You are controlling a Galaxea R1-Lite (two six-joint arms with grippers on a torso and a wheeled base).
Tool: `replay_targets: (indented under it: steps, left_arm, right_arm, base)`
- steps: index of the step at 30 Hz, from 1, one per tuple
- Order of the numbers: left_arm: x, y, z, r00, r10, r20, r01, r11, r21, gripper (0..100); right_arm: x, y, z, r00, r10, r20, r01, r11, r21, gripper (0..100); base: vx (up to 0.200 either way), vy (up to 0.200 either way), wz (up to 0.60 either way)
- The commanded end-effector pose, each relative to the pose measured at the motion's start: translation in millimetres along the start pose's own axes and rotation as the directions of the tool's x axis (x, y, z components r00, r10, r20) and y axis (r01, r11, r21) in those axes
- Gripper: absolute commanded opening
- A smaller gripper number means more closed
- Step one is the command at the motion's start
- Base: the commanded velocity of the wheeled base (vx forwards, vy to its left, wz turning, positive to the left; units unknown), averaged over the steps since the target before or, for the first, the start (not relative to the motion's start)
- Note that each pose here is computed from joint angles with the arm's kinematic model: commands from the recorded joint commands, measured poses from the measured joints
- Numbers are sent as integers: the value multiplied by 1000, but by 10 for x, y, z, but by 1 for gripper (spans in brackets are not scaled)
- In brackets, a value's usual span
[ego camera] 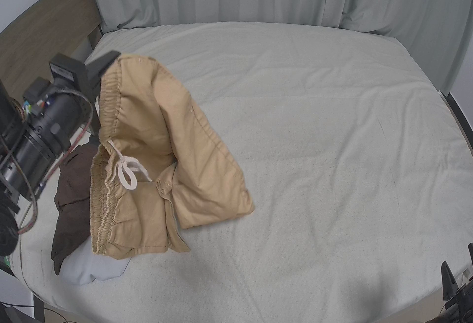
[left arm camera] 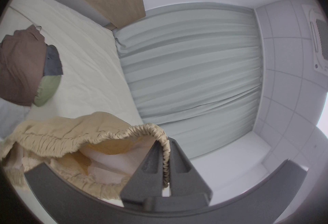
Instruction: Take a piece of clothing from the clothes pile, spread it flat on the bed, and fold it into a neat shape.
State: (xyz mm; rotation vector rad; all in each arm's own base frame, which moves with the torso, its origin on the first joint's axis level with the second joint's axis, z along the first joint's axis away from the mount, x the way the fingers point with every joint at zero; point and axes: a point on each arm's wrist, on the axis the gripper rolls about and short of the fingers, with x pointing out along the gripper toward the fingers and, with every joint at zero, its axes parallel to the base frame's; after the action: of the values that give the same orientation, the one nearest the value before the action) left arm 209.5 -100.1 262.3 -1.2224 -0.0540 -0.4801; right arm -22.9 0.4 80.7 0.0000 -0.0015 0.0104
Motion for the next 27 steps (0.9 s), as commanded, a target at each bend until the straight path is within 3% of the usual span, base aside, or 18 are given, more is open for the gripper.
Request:
replay_targets:
  steps: [1,3,6,8,9,15,16,18,23,27]
  left_arm:
    - [-233,-587,111,985,-170,17,171,983,-63,0]
    - [-266,-669,102,986,-168,10,169,983,-75,0]
    - [-241,-512,49,995,-96,-1,96,994,-57,0]
    - [-241,-512,49,995,-96,-1,96,994,-57,0]
    - [-237,-246,-13,1000,-12,-23,11,999,-36,0]
    - [-199,23,-95,995,81,-55,-82,997,-15,0]
    - [-145,180,-164,988,136,-74,-137,991,1,0]
    - [-102,261,-204,986,149,-78,-150,989,4,0]
    - [-23,295,-236,994,96,-58,-96,995,-11,0]
    - [-8,370,-268,991,118,-66,-119,993,-3,0]
  right_arm:
    - [2,0,-52,1000,0,-3,0,1000,0,100]
    - [2,0,-52,1000,0,-3,0,1000,0,100]
    - [2,0,-52,1000,2,-3,-2,1000,0,100]
    - [2,0,-52,1000,2,-3,-2,1000,0,100]
    - [2,0,-52,1000,2,-3,-2,1000,0,100]
    - [2,0,-52,1000,2,-3,-2,1000,0,100]
    - [2,0,-52,1000,0,-3,0,1000,0,100]
    - [2,0,-52,1000,2,-3,-2,1000,0,100]
    - [2,0,-52,1000,2,-3,-2,1000,0,100]
    - [2,0,-52,1000,2,-3,-2,1000,0,100]
  base:
    - [0,0,0]
    - [0,0,0]
    - [0,0,0]
    - [0,0,0]
    - [0,0,0]
    - [0,0,0]
    - [0,0,0]
    - [0,0,0]
    - [0,0,0]
    - [0,0,0]
